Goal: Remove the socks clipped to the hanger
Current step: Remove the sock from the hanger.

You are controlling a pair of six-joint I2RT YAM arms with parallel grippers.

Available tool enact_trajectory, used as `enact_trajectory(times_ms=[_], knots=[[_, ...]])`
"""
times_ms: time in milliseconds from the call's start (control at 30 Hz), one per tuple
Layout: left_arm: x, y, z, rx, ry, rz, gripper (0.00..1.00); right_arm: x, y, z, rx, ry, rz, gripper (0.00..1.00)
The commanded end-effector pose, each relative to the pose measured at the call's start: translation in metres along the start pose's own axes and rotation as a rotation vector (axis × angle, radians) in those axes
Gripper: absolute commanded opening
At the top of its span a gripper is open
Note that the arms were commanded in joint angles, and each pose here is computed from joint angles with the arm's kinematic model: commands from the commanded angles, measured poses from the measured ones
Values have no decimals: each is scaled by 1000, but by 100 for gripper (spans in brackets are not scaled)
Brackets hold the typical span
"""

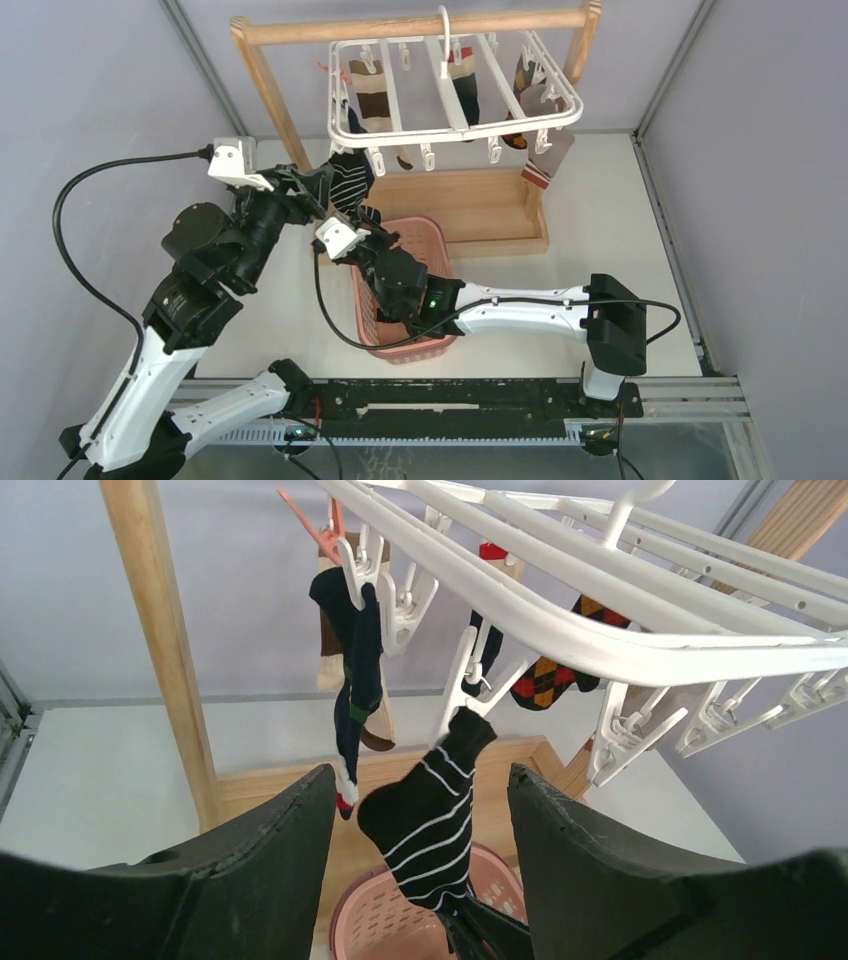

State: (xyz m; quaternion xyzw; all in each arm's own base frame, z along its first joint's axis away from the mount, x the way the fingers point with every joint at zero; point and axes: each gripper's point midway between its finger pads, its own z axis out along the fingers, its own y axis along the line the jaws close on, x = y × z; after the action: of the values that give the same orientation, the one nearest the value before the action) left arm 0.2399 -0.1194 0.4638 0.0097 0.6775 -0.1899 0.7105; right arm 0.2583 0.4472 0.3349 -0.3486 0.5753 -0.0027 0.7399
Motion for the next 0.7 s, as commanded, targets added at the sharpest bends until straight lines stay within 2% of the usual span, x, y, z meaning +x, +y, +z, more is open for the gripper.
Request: enact_trajectory(times_ms=[0,200,667], knots=[[-19,-8,7,28,-44,45,68,-27,-19,2,58,-48,45,0],[-19,-11,14,40,-59,108,70,-26,-18,2,55,-47,51,0],[-24,-24,27,80,-66,139,74,-24,-18,1,51,-37,62,0]])
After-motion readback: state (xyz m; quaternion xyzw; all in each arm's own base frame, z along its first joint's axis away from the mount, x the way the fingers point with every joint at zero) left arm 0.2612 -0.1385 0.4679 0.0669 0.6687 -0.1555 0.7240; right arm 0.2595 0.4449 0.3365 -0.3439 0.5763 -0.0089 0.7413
